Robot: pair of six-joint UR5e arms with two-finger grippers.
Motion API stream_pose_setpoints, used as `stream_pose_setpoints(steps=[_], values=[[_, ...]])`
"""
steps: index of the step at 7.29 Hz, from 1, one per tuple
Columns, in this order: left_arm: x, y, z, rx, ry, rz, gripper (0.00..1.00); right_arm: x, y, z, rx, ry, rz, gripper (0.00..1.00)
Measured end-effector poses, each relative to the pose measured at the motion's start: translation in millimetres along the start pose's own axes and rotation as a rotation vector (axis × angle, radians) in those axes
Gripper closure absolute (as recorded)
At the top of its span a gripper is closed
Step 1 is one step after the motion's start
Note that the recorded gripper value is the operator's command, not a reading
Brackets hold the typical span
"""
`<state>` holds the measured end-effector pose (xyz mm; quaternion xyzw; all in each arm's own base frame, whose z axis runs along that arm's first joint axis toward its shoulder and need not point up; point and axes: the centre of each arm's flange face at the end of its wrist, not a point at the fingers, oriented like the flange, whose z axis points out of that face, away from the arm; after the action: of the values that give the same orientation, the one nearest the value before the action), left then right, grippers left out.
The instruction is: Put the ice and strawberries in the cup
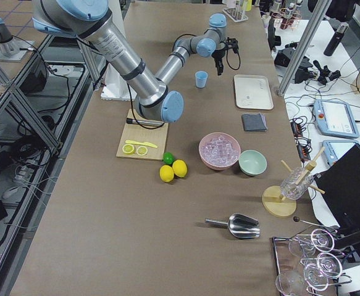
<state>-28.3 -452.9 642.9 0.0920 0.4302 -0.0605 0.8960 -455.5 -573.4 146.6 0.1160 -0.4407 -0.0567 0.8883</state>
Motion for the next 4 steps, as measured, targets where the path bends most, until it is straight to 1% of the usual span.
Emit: stream_pose_setpoints(steps=[1,2,3,4], values=[[0.7,0.7,1.0,-0.003,0.001,0.002,0.02,68.3,-26.8,-22.5,-0.014,0.005,-0.028,0.32],[3.6,1.2,3.5,-0.007,0.003,0.011,0.02,139.8,-45.2,-43.7,-0.027,0.02,-0.053,0.31],[8.4,1.5,6.8,-0.009,0.007,0.027,0.02,214.0,-54.5,-65.1,-0.04,0.035,-0.078,0.21],[12.8,1.4,9.0,-0.007,0.01,0.044,0.02,280.4,-55.0,-83.9,-0.048,0.042,-0.097,0.17]])
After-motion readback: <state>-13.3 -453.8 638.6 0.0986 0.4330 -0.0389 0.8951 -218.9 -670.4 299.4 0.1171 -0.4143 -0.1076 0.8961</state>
